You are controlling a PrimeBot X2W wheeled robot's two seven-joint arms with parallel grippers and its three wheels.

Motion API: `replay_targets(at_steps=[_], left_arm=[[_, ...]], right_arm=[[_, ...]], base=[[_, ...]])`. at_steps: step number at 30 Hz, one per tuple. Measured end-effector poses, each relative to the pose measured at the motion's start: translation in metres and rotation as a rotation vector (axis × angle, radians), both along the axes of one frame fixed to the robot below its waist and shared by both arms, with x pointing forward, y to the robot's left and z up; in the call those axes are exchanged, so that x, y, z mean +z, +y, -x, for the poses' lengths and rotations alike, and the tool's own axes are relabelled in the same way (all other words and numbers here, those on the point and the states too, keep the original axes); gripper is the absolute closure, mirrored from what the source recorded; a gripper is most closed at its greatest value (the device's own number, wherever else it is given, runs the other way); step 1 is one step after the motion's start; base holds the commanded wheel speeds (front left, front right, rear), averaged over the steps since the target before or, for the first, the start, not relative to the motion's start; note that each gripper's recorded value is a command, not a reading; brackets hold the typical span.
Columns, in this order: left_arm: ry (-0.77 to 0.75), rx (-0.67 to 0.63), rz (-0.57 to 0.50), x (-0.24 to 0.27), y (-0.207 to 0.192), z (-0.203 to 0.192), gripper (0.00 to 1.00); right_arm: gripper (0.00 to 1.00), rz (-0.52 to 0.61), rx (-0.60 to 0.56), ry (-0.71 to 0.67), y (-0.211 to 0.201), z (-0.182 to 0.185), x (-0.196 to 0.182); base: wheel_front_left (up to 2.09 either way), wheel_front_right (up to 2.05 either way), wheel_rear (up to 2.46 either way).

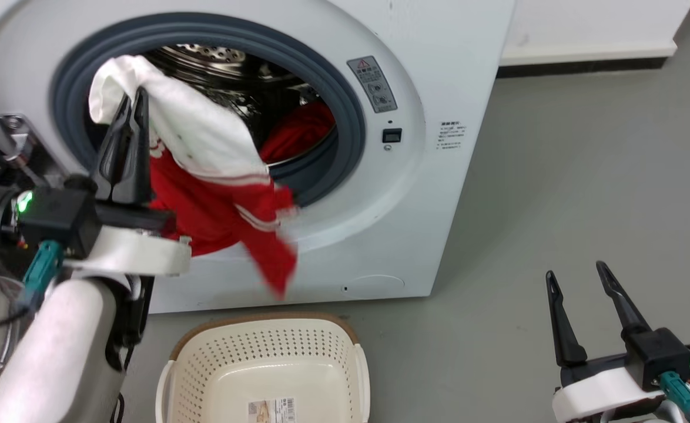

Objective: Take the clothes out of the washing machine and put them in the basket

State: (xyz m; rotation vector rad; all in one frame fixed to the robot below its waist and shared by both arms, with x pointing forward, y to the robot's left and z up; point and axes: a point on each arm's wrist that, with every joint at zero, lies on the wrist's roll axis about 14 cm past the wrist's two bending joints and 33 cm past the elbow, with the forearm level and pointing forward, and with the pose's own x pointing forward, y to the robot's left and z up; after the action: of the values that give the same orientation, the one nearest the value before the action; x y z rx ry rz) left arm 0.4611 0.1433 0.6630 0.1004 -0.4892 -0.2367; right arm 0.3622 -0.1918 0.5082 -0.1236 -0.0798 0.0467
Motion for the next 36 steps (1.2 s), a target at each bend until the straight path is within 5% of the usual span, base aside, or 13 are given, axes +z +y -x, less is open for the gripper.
replay_targets(at_steps=[8,14,29,36], left_arm=[[-0.088,0.01,0.045,0.021,0.01,0.047,1.0],[0.001,0.031,0.063,-0.01,0.021,0.068,1.0],[0.53,0.052,0.056,-0.182,0.027,0.069,1.0],[0.622,0.052,0.064,-0.22,0.022,0.045,1.0]], right_arm=[[0.0,0.003,0.036,-0.009,0.012,0.002,0.003],[0.0,0.003,0.037,0.007,0.012,0.003,-0.003],[0.0,0.019,0.066,0.075,0.02,-0.018,-0.027],[0.0,0.032,0.056,0.118,0.016,-0.033,-0.044]], base=[[0.0,0.0,0.0],[0.0,0.0,0.0],[0.0,0.0,0.0],[0.0,0.0,0.0]])
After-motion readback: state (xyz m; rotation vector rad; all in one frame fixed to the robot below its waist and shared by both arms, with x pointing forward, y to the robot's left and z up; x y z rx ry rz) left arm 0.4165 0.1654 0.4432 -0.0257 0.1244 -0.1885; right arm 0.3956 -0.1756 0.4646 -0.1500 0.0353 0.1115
